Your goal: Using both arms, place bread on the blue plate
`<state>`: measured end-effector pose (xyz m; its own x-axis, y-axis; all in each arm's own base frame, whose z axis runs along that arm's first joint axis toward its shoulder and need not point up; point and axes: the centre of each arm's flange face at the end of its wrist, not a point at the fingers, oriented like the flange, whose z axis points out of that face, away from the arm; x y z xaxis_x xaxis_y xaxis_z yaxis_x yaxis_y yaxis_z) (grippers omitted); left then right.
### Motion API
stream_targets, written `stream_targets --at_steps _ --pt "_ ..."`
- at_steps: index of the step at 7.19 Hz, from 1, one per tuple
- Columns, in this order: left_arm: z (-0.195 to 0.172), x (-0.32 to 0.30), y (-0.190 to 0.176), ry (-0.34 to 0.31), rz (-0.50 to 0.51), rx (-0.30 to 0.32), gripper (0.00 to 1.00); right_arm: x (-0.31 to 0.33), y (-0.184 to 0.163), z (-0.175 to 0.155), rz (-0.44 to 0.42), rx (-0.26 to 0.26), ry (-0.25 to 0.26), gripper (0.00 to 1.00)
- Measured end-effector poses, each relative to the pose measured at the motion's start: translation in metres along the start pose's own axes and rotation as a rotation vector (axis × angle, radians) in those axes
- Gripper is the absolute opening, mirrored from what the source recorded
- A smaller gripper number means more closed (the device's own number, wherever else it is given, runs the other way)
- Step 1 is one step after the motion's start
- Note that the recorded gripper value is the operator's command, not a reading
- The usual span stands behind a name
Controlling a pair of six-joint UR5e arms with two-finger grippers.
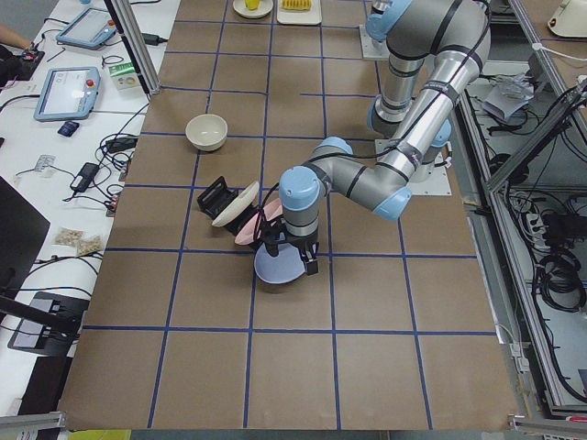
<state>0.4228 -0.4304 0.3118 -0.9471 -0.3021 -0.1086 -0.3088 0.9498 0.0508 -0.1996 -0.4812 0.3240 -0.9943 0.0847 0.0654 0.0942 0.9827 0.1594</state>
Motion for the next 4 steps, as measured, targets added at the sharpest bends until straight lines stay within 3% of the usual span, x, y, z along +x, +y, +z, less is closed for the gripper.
stream_targets --at_steps 1,2,4 --pt "0.013 -0.003 -0.005 -0.003 -0.008 -0.003 0.95 0.015 -0.003 0.016 0.001 -0.005 -0.020 1.00" --pt "0.022 -0.004 -0.008 -0.002 -0.012 -0.008 0.68 0.023 -0.006 0.027 0.001 -0.009 -0.038 1.00" --pt "0.029 -0.004 -0.009 0.001 -0.011 -0.017 0.67 0.033 -0.019 0.052 -0.006 -0.005 -0.044 1.00"
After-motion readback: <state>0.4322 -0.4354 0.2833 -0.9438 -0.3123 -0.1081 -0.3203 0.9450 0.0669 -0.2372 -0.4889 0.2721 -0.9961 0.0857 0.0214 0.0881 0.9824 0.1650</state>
